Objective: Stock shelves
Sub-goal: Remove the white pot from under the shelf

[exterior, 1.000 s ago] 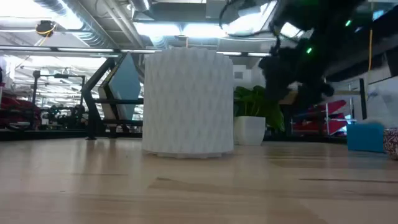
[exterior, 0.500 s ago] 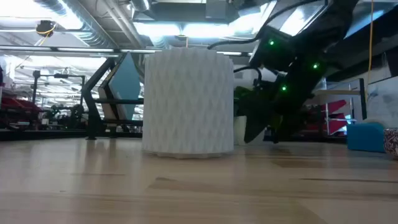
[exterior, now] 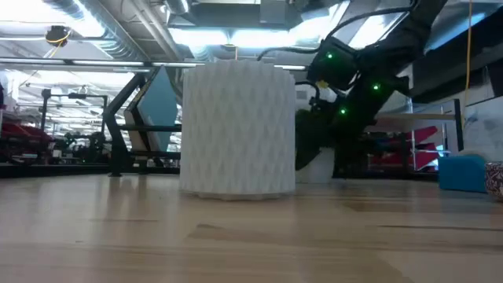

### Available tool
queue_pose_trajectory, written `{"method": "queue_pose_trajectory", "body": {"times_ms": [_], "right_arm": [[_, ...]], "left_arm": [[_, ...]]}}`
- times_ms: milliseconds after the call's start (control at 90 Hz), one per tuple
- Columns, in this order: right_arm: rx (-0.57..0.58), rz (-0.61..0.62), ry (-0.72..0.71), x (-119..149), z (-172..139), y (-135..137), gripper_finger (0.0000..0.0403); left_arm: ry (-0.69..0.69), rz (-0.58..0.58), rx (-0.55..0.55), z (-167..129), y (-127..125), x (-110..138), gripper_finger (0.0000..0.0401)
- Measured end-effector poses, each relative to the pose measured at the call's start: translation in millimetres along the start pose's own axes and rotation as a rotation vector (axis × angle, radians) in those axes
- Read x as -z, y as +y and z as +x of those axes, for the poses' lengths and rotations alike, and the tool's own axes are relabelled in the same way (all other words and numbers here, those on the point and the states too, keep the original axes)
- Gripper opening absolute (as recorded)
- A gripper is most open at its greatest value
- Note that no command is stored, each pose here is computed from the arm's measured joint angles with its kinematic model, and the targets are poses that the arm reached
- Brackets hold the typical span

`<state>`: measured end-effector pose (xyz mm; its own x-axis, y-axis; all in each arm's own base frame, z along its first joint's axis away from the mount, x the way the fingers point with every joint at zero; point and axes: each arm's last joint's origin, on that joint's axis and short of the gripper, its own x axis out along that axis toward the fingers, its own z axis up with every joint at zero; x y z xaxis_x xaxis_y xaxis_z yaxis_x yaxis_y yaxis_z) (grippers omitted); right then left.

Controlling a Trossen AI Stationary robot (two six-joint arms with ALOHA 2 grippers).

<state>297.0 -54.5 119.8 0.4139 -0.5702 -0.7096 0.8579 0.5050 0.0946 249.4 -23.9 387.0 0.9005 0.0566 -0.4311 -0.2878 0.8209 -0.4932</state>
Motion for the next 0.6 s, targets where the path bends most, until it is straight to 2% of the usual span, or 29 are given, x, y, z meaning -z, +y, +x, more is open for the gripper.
{"method": "queue_pose_trajectory", "body": {"times_ms": [111,289,600], "right_arm": [[-0.014,0.004,0.019,-1,1,-1,0.0369],[-0.039,-0.014,0.04,0,1,0,0.0272],[-0.051,-0.013,0.102,-2,-9,-4,0.0272]], "left_arm": [[-0.001,0.0,0.0,0,0,0,0.0107],[-0.002,-0.014,0.0,0,0,0,0.0107],[-0.003,-0.019,0.001,0,0,0,0.0107]]}}
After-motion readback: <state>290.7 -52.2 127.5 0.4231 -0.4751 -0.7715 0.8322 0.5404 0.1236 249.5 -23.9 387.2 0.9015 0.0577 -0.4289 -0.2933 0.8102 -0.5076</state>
